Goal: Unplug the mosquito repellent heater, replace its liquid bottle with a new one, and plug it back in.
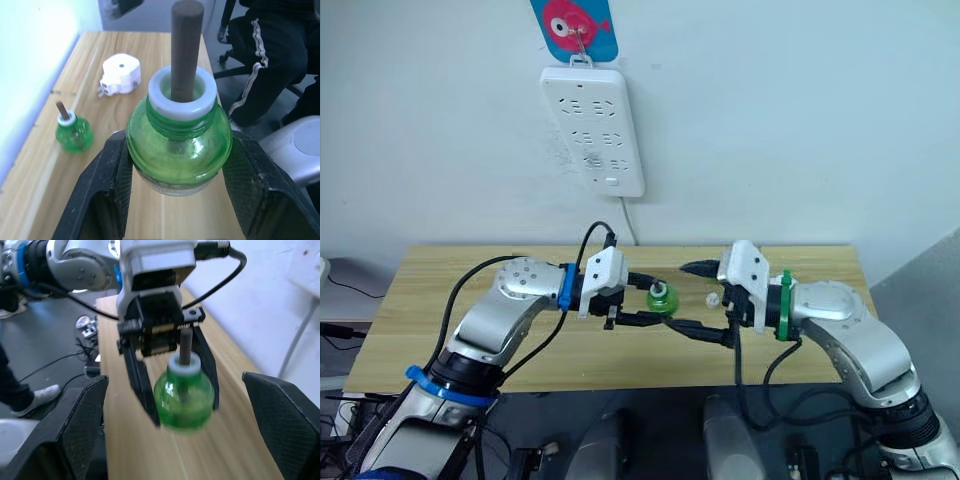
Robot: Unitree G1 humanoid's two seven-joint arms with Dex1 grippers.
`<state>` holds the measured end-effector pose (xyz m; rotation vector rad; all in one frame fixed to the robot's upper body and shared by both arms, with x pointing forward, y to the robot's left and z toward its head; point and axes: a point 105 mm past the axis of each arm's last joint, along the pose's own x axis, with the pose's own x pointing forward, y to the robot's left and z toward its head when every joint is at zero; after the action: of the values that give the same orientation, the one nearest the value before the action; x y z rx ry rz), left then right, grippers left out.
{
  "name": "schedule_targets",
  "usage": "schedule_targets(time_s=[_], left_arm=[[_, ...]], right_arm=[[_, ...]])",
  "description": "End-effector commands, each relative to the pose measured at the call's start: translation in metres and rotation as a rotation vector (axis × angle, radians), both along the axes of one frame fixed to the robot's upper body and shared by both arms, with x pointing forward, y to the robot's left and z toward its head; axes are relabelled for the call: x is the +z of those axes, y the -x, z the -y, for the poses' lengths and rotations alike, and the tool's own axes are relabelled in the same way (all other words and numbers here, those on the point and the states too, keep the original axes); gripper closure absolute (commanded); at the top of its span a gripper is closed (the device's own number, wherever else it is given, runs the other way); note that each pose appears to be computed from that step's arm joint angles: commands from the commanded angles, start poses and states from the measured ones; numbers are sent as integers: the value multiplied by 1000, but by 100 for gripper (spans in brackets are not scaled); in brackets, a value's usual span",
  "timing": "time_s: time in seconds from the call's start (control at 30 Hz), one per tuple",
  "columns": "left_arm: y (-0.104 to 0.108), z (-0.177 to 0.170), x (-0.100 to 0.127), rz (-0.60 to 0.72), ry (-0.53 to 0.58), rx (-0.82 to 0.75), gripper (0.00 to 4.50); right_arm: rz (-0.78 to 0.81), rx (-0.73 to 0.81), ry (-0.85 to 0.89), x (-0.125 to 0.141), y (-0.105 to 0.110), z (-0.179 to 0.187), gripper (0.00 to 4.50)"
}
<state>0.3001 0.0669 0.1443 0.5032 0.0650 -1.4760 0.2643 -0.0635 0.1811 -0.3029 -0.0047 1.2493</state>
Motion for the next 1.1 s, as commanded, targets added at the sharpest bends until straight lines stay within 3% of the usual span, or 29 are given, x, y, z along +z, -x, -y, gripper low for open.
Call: schedule_targets(time_s=[0.03,0.33,0.37,0.47,0.7,1.1], left_arm=[[3,7,7,26,8,-56,225],[0,12,14,59,22,-67,225],[-1,12,15,61,23,-65,225],[-2,11,15,64,25,-59,225],[-4,12,17,64,34,-48,225],[-2,12,28,67,93,-37,225]], right_arm=[[24,7,-9,7,1,-7,0],[71,-44,17,1,-13,-8,0],[74,-42,17,0,-13,-8,17],[80,-34,20,-1,-13,-9,91],[96,-12,24,-3,-11,-13,358],[117,-21,18,-1,-16,-12,369]])
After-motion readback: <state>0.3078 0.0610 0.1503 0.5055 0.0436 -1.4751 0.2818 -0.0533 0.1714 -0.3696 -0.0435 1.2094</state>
